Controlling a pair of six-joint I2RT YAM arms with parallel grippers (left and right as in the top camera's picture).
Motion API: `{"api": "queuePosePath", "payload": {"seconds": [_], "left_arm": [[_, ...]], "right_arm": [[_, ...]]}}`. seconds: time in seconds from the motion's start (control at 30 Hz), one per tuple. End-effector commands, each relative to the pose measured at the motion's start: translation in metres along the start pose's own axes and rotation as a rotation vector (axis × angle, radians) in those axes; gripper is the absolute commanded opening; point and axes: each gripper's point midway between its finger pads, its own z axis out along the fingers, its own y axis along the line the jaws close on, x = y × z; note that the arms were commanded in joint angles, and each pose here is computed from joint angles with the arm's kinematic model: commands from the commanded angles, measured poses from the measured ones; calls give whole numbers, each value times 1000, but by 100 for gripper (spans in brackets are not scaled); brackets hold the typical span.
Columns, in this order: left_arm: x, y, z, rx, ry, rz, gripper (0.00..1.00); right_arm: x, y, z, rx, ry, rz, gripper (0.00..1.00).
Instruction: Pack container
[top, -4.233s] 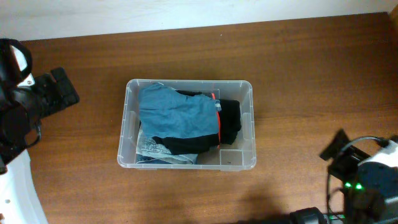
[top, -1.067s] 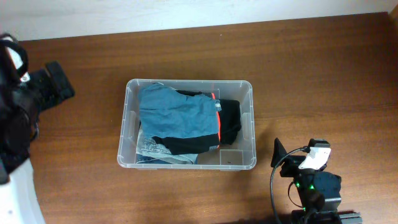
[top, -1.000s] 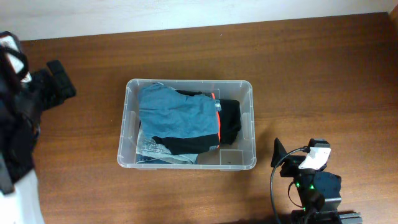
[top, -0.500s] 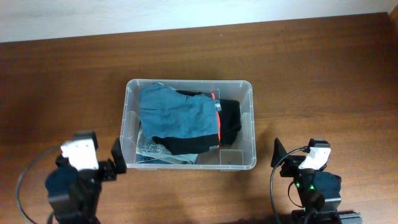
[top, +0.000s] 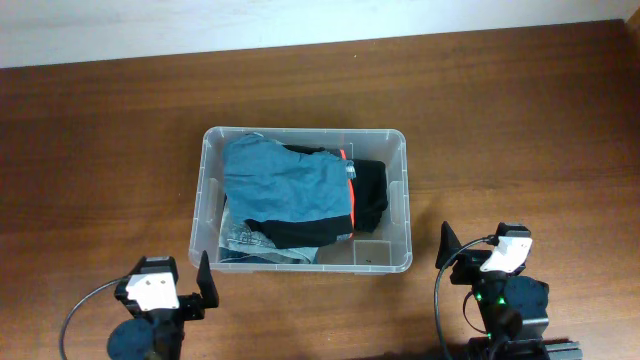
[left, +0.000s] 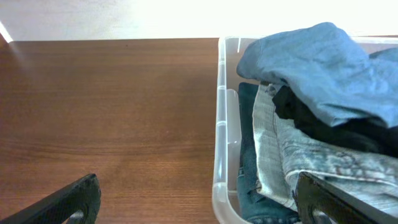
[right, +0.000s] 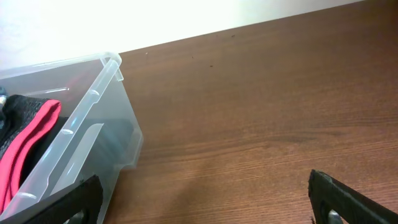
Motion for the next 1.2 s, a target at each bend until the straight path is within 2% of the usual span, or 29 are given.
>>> {"api": "queuePosePath", "payload": {"seconds": [0.0,0.07,1.17], "left_arm": [[18,-6,12,34,0,24,100],[26,-7,19,36,-1,26,100],[26,-6,20,34,3,26,100]], "right_arm": [[2,-1,1,2,0,12,98],[2,-1,1,2,0,12,98],[2,-1,1,2,0,12,99]]}}
